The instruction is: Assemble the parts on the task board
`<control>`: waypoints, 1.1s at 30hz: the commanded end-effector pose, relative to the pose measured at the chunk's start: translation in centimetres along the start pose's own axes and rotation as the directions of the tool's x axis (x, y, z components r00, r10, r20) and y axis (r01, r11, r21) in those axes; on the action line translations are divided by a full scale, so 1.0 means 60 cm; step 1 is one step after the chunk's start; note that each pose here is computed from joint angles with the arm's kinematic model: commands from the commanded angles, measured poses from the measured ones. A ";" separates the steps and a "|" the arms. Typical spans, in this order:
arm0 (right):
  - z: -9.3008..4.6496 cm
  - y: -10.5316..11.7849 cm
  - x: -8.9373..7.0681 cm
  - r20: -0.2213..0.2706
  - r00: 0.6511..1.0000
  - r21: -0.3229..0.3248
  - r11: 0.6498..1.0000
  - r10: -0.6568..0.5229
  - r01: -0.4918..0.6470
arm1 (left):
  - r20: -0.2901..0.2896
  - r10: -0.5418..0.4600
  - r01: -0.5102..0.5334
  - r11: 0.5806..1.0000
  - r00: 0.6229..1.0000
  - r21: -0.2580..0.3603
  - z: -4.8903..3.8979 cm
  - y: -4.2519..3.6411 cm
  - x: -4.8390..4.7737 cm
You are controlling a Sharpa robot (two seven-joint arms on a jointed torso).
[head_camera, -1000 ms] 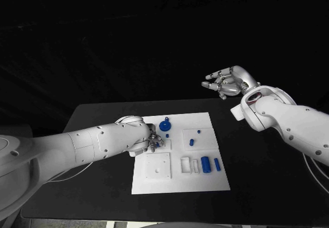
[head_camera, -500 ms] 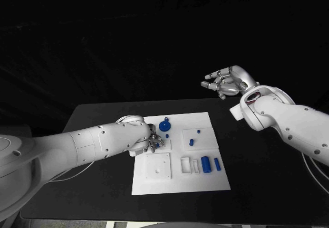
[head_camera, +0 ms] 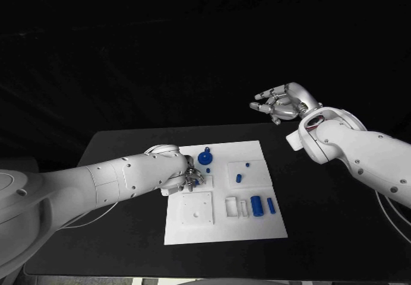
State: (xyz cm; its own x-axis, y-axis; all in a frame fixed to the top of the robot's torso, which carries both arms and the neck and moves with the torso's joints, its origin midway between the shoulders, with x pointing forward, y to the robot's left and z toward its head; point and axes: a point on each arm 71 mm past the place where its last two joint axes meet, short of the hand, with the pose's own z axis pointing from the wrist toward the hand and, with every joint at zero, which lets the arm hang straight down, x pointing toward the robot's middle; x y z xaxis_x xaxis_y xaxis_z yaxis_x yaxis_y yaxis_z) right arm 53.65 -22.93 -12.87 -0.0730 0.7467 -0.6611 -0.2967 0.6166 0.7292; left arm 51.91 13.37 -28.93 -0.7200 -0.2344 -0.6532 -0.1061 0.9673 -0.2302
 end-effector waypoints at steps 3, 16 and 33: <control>0.000 0.001 0.001 -0.011 1.000 -0.008 1.000 0.000 0.000 | -0.023 -0.005 0.005 1.000 1.000 0.000 0.001 -0.001 0.006; 0.000 0.000 0.000 -0.009 1.000 -0.007 1.000 -0.001 0.001 | -0.007 -0.015 0.015 1.000 1.000 -0.003 0.000 0.005 0.002; 0.000 -0.002 -0.002 -0.006 1.000 -0.005 1.000 -0.002 0.002 | 0.002 -0.034 0.034 0.999 0.999 0.006 -0.003 0.017 -0.002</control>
State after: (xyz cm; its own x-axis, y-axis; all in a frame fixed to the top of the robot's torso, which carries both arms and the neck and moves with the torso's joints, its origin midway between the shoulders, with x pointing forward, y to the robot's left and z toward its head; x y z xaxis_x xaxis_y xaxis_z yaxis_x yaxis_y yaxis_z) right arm 53.72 -23.21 -12.93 -0.0694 0.7457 -0.6627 -0.2926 0.6199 0.7281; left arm 51.81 14.62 -29.03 -0.7165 -0.2539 -0.6497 -0.1297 0.9636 -0.2336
